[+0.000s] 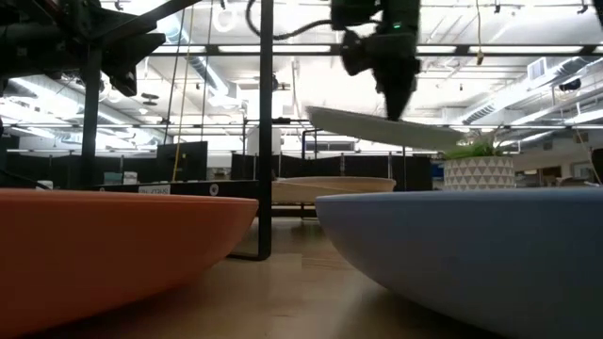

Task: Place and stack plates onto a shelf
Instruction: Stack the green plate on top of the gray plate on the shelf

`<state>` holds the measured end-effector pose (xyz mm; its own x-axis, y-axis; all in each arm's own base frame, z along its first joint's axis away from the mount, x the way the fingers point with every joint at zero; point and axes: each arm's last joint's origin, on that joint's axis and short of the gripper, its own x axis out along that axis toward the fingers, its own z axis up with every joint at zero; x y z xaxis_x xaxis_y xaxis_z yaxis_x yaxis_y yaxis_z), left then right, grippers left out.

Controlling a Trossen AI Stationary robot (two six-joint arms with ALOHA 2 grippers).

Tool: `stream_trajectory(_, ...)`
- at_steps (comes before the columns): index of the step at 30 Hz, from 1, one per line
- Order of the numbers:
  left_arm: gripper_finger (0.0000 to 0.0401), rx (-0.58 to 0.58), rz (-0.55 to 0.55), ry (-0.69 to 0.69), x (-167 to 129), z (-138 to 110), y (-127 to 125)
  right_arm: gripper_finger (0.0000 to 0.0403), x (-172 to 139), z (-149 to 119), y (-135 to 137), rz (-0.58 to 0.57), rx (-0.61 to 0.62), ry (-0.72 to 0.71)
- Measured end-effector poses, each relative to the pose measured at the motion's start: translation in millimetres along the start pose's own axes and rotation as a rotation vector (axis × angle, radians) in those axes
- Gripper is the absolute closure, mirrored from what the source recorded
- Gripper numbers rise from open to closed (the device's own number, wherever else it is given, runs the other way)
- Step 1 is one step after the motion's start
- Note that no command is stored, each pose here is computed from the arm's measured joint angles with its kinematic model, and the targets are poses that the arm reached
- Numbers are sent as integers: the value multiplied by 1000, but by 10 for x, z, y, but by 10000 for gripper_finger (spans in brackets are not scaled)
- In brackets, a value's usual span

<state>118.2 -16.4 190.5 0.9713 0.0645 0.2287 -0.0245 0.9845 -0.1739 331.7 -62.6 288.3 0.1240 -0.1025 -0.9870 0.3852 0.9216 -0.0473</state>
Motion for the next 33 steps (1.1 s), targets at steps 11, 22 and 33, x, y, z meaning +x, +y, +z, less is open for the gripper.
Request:
stream_trajectory(11,285,0,0,0,0,0,0,391,-35,608,-474,-73,-27,29)
stream_trajectory(22,285,0,0,0,0,1,0,387,-59,810,-561,-203,-87,-16)
stream_trajectory(33,285,-2,0,0,0,0,0,379,53,783,-559,-206,-113,28)
